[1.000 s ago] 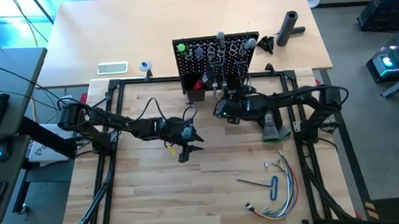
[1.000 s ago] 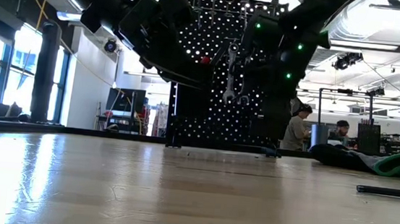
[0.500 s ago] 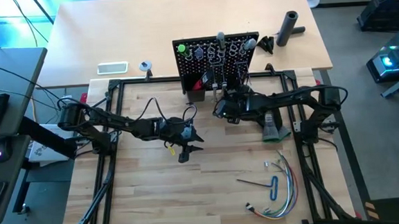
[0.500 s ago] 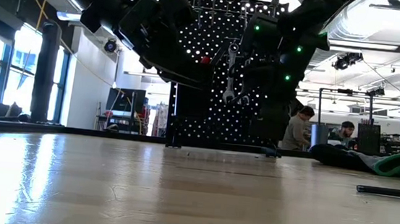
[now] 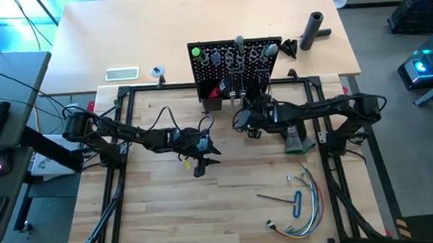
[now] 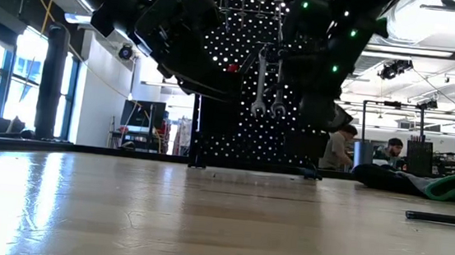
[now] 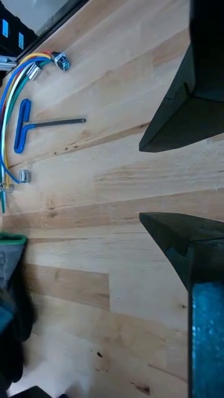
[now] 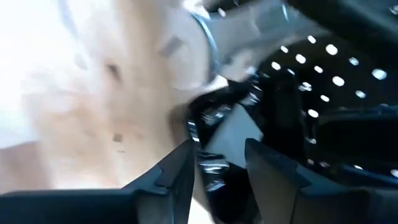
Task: Hang tools onto peg board
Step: Put the silver socket on the right black bin on the peg board
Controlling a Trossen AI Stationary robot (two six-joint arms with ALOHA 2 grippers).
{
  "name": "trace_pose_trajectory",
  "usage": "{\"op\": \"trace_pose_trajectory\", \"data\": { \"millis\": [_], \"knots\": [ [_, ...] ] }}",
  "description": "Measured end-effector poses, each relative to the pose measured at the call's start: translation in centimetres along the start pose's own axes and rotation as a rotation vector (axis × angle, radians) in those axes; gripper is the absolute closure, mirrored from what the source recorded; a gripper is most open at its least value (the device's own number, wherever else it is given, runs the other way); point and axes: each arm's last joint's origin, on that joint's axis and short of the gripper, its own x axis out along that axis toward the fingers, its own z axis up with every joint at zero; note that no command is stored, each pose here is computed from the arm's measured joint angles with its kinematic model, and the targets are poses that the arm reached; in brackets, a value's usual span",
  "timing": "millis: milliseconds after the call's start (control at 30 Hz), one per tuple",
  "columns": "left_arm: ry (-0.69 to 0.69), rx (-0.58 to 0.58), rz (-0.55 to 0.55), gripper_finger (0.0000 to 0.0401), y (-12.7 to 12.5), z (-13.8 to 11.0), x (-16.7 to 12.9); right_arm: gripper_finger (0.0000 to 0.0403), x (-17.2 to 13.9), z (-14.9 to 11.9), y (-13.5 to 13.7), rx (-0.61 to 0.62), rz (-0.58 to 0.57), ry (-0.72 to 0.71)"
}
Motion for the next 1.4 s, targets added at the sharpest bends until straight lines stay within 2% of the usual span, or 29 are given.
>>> {"op": "trace_pose_trajectory", "data": {
  "millis": [200, 300, 467, 600, 767, 967, 1100, 1300, 1400],
  "knots": [
    [-0.006, 0.001, 0.0, 0.024, 0.0, 0.1, 0.0, 0.0267, -1.7, 0.2, 0.6, 0.001, 0.198, -0.071],
    [-0.011, -0.001, 0.0, 0.024, 0.0, 0.1, 0.0, 0.0267, -2.9, -0.1, 1.3, 0.004, 0.259, -0.073],
    [-0.013, -0.004, 0.0, 0.024, 0.0, 0.1, 0.0, 0.0267, -5.9, -1.1, 3.1, -0.043, 0.318, -0.064],
    [-0.014, -0.004, -0.006, 0.024, -0.2, 0.1, 0.0, 0.0267, -8.6, -2.1, 4.6, -0.043, 0.448, -0.065],
    [-0.038, 0.012, -0.027, 0.024, -1.0, 0.4, 0.1, 0.0267, -11.8, -4.2, 6.8, -0.048, 0.599, 0.031],
    [-0.123, 0.046, -0.056, 0.024, -2.1, 1.0, 0.4, 0.0267, -14.6, -7.4, 9.0, -0.074, 0.592, 0.178],
    [-0.208, 0.064, -0.081, 0.024, -2.9, 0.9, 2.0, 0.0267, -16.5, -9.3, 10.1, -0.049, 0.569, 0.225],
    [-0.323, 0.084, -0.106, 0.024, -3.5, -0.4, 5.8, 0.0267, -19.2, -11.8, 11.5, 0.022, 0.545, 0.2],
    [-0.345, 0.084, -0.104, 0.024, -3.4, -0.1, 7.9, 0.0267, -20.3, -12.9, 12.0, 0.075, 0.527, 0.172]
  ]
}}
